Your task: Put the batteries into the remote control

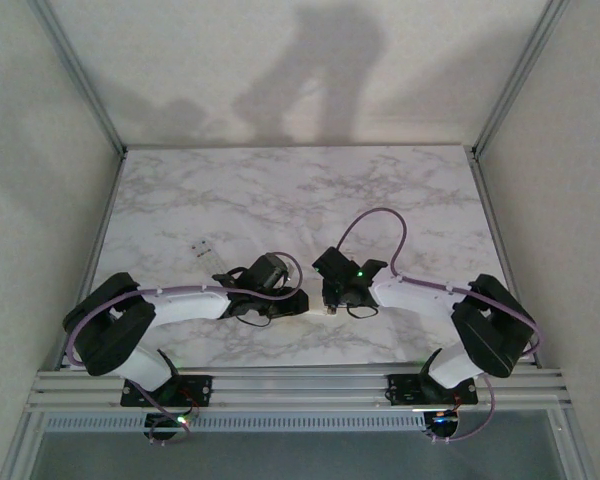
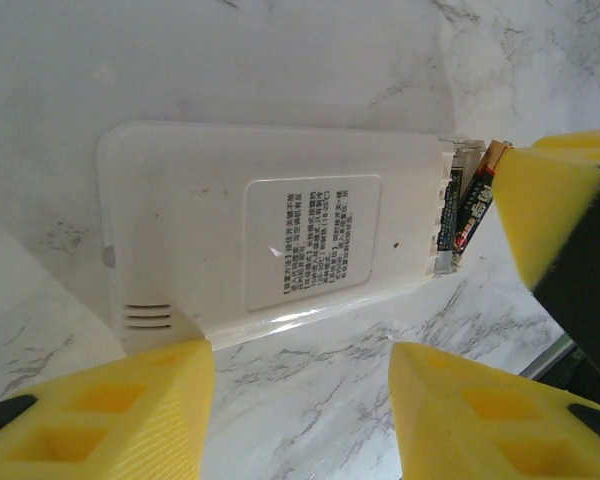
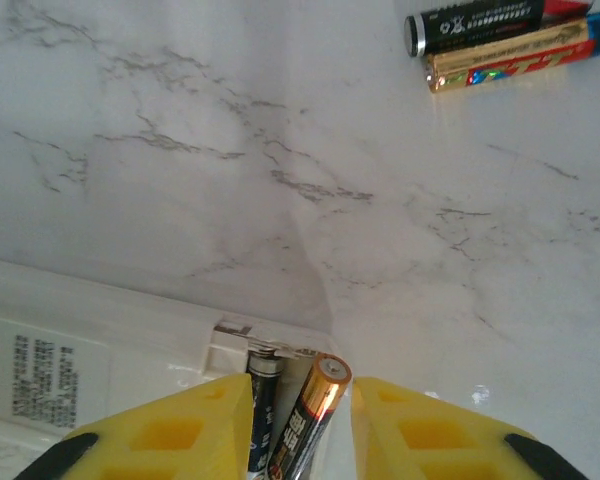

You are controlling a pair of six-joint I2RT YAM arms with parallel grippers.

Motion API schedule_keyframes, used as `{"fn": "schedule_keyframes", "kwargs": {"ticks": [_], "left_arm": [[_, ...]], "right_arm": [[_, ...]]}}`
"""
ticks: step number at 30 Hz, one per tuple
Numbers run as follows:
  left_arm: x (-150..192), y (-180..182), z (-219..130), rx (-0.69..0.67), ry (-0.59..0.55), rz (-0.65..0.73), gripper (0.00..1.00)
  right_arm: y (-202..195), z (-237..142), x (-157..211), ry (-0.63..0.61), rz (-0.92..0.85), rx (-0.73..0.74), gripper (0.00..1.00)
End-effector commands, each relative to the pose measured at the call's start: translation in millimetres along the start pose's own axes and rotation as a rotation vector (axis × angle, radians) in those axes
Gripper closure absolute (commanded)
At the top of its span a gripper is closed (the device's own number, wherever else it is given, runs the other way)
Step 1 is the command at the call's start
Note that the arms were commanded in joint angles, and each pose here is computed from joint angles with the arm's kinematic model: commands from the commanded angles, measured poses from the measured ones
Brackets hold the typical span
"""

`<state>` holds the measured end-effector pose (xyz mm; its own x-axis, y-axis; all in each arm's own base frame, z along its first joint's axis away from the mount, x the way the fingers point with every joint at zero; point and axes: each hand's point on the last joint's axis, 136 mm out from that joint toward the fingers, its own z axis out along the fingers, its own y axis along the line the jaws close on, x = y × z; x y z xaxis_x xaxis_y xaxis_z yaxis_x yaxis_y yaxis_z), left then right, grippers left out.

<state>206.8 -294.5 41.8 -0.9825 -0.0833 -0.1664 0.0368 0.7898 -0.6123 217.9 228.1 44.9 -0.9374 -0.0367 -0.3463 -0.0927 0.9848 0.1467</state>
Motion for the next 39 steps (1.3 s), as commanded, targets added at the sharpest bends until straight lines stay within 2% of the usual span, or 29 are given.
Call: {"fn": "schedule_keyframes", "kwargs": {"ticks": [1, 6, 12, 22, 29, 35, 39], "left_arm": [[2, 6, 6, -0.037, 0.000, 0.014, 0.50], [-1, 11, 3, -0.072, -0.016, 0.032, 0.50], [0, 9, 3, -0.060, -0.014, 0.031, 0.50], [0, 9, 4, -0.055, -0.011, 0.030, 0.51], [-2, 6, 1, -0.056, -0.020, 0.033, 0.50], [-22, 13, -26, -0.170, -0.125, 0.084, 0.41], [-28, 14, -28, -0.187, -0.126, 0.095, 0.41]], "right_arm": [[-5, -12, -8, -0.027, 0.035, 0.024, 0.70], [-20, -12, -9, -0.033, 0.084, 0.078, 0.74], [-9, -4, -6, -0.006, 0.102, 0.011, 0.78], [-5, 8, 2, 0.036, 0.117, 0.000, 0.86], [-6, 6, 4, 0.045, 0.114, 0.002, 0.86], [-11, -17, -7, -0.017, 0.148, 0.002, 0.80], [-26, -22, -5, -0.031, 0.214, 0.027, 0.79]]}}
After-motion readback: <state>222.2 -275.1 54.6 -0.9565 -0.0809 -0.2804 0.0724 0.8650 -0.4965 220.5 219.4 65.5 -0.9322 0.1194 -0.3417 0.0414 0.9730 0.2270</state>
